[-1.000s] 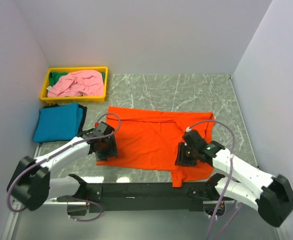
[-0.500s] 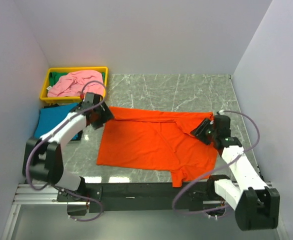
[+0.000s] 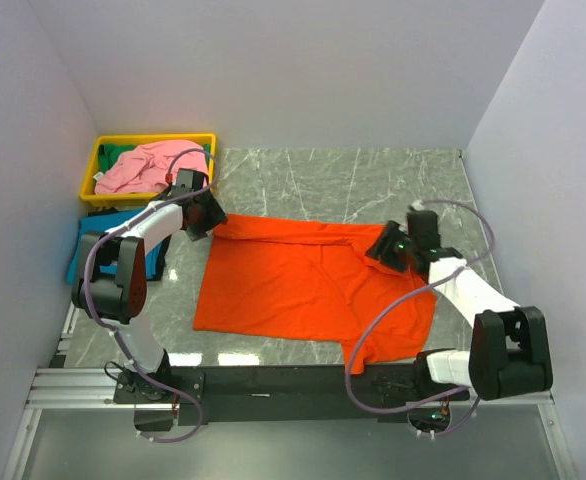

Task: Fold and stack the t-shirts
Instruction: Fold the tshirt

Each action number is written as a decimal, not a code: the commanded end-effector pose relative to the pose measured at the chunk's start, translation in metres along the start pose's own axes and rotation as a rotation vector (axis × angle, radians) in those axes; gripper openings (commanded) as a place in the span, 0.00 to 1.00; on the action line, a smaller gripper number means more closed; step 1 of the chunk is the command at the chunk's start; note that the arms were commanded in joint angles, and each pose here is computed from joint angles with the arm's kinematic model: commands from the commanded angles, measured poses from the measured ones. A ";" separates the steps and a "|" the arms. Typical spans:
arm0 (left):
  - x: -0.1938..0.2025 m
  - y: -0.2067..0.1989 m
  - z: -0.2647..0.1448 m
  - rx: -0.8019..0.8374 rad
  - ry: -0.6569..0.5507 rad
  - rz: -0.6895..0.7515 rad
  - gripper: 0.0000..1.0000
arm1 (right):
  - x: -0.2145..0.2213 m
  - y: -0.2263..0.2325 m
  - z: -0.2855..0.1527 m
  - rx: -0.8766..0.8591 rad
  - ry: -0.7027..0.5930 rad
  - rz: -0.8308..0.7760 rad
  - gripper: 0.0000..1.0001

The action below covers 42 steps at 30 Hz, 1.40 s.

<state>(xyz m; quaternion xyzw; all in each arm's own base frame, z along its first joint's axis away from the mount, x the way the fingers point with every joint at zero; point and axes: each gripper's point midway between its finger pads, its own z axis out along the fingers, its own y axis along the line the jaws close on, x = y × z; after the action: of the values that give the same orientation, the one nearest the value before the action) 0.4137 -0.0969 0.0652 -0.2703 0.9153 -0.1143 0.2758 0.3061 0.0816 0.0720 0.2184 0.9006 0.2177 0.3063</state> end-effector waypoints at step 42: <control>-0.043 -0.004 -0.054 -0.064 -0.217 0.219 0.70 | -0.013 0.020 0.057 0.477 0.081 -0.777 0.10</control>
<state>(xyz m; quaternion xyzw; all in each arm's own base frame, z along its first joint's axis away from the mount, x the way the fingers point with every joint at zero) 0.4064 -0.0718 0.1184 -0.1971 0.9107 -0.0236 0.3623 0.3464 0.1063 0.0243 -0.0822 0.9586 -0.1091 0.2498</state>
